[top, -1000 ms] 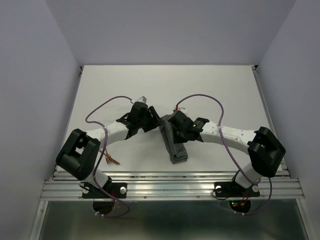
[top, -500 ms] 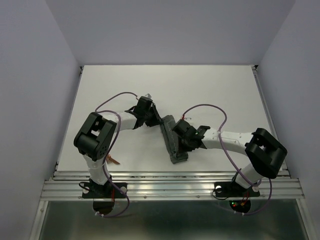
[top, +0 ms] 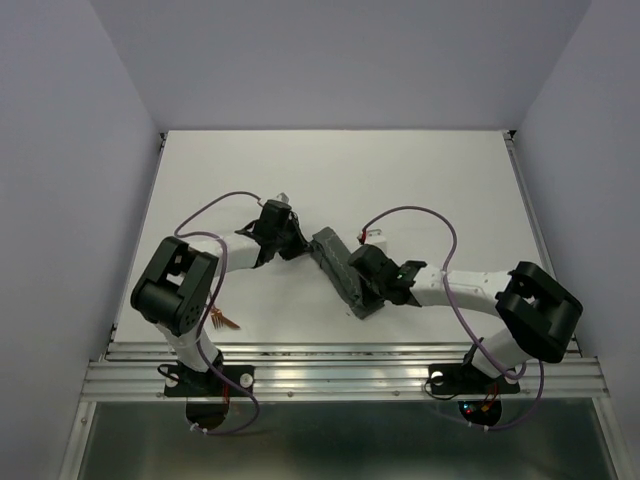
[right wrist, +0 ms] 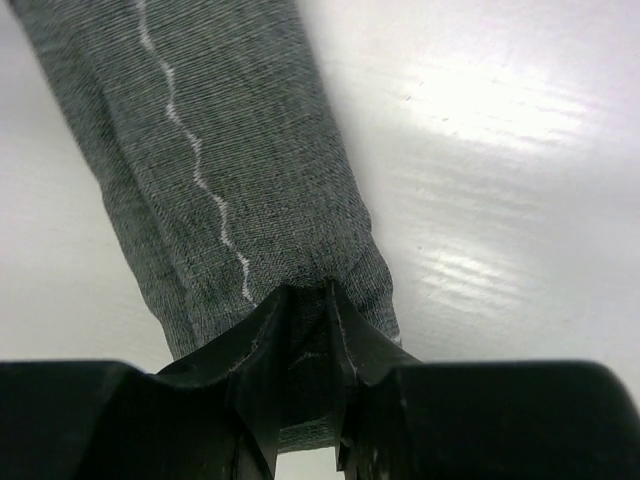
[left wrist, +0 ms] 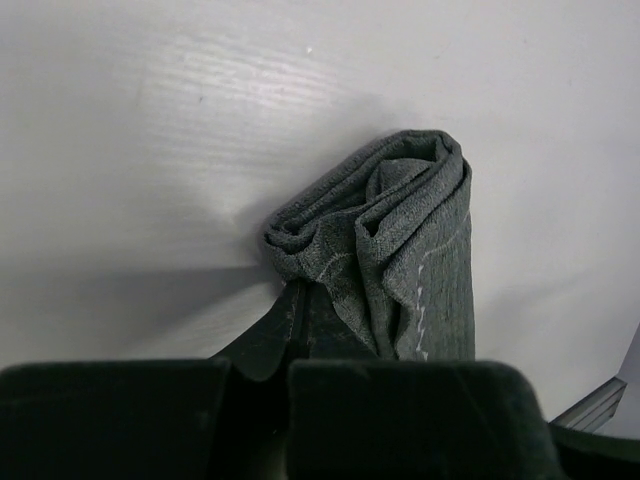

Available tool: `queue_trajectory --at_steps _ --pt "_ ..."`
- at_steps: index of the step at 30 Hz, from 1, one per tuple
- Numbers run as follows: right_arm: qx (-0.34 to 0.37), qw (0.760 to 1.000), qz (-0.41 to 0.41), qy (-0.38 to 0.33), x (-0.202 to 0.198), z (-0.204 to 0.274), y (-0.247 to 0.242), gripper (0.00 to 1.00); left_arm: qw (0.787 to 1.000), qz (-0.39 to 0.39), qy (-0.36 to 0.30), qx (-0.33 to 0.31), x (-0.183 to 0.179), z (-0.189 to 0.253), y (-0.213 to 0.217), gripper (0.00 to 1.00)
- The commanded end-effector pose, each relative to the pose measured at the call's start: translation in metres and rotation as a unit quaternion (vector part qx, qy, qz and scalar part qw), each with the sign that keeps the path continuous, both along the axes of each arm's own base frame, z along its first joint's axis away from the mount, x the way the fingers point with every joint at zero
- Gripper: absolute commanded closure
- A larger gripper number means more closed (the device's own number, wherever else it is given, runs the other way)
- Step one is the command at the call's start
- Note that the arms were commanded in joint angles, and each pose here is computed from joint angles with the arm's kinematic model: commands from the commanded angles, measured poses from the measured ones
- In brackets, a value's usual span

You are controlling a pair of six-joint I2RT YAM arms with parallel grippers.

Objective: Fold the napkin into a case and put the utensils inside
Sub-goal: Move the smaller rectangle-folded napkin to the center of the board, then pick up the top corner of the smaller rectangle folded napkin from the center of the board.

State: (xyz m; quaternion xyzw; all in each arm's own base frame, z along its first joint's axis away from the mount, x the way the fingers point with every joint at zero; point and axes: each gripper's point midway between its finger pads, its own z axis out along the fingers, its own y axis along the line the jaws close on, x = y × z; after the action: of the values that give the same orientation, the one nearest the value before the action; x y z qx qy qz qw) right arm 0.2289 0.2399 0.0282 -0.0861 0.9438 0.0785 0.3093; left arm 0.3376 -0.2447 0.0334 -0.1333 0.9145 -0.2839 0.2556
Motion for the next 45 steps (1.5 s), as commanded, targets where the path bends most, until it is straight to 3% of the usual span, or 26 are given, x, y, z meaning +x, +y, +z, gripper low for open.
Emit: queue_trajectory --at_steps 1,6,11,18,23,31,34,37,38,45 --pt "-0.074 0.995 -0.007 -0.069 0.024 -0.004 -0.025 0.73 1.0 0.009 -0.011 -0.015 -0.019 0.017 0.008 1.0" --pt "-0.081 0.992 0.023 -0.092 0.038 0.003 -0.012 0.73 0.999 0.027 -0.001 -0.027 -0.044 0.014 0.021 1.0" --pt "-0.053 0.991 0.051 -0.112 0.044 0.028 0.004 0.71 0.999 0.039 -0.006 -0.015 -0.049 0.017 0.032 0.88" --pt "0.0 0.988 0.104 -0.115 0.043 0.076 0.035 0.64 0.999 0.037 -0.025 -0.012 -0.047 0.033 0.034 0.85" --pt "0.006 0.986 0.111 -0.122 0.057 0.101 0.054 0.51 0.998 0.045 -0.032 -0.01 -0.043 0.041 0.038 0.85" --pt "0.009 0.984 0.132 -0.123 0.081 0.106 0.097 0.5 0.998 0.052 -0.026 -0.013 -0.039 0.038 0.046 0.85" --pt "0.008 0.98 0.156 -0.12 0.088 0.102 0.114 0.48 0.999 0.045 -0.022 -0.014 -0.038 0.036 0.045 0.77" --pt "-0.006 0.979 0.168 -0.118 0.095 0.091 0.122 0.46 0.999 0.041 -0.022 -0.015 -0.037 0.035 0.044 0.49" --pt "-0.009 0.978 0.172 -0.118 0.097 0.089 0.124 0.46 0.999 0.04 -0.022 -0.016 -0.037 0.036 0.043 0.46" --pt "-0.017 0.977 0.179 -0.114 0.103 0.076 0.132 0.46 0.999 0.048 -0.022 -0.015 -0.037 0.037 0.047 0.47"
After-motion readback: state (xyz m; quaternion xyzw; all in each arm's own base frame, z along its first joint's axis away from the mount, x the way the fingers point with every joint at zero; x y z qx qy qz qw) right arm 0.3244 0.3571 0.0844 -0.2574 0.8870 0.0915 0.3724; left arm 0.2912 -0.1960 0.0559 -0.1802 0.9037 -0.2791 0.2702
